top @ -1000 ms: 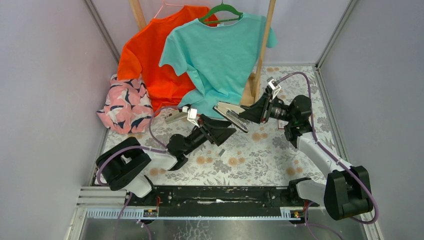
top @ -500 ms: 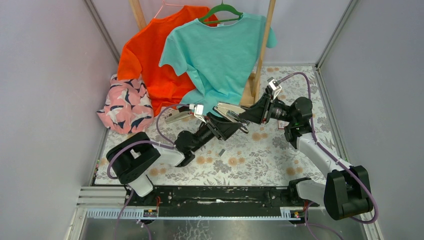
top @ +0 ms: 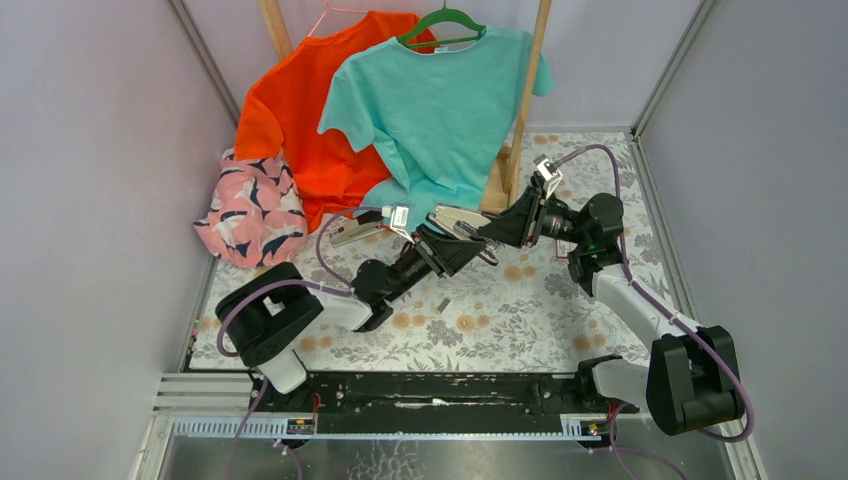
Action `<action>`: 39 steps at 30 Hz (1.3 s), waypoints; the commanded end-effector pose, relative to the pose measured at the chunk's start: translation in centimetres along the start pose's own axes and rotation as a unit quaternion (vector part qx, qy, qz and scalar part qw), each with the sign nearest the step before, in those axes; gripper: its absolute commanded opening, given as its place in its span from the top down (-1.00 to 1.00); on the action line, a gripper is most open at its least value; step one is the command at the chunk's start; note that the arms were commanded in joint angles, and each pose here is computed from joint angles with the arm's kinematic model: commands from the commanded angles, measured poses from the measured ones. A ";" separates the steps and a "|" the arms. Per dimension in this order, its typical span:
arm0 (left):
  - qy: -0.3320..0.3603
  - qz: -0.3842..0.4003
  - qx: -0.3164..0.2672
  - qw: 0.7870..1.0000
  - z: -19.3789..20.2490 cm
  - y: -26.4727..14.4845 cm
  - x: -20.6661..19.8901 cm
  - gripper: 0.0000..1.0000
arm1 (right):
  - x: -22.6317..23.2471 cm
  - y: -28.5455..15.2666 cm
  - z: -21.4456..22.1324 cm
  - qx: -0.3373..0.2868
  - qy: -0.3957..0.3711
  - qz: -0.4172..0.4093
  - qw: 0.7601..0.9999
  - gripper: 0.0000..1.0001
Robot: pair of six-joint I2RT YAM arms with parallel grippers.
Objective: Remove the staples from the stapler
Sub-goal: Place the staple at the center of the board.
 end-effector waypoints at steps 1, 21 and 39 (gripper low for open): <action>0.042 0.046 0.008 0.998 -0.1 0.4 -1.2 0.89 | 0.6 0.1 -1.3 -0.008 -0.058 -0.016 0.998 1.00; 0.387 -0.017 0.204 0.899 -0.8 -7.8 7.3 1.00 | -4.4 -3.6 6.8 0.264 -0.282 -0.079 0.919 1.00; 0.481 -0.225 0.294 0.795 -4.1 -10.1 10.2 1.00 | -7.7 -7.3 6.5 0.302 -0.357 -0.015 0.884 1.00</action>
Point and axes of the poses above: each gripper's point midway between its finger pads, its own y axis out along the fingers, its own x axis along the line the jaws close on, z = x × y, the point moved 6 cm from there along -y, back along the fingers, and after that the axes turned 13 degrees about -y, right-handed, at the moved point
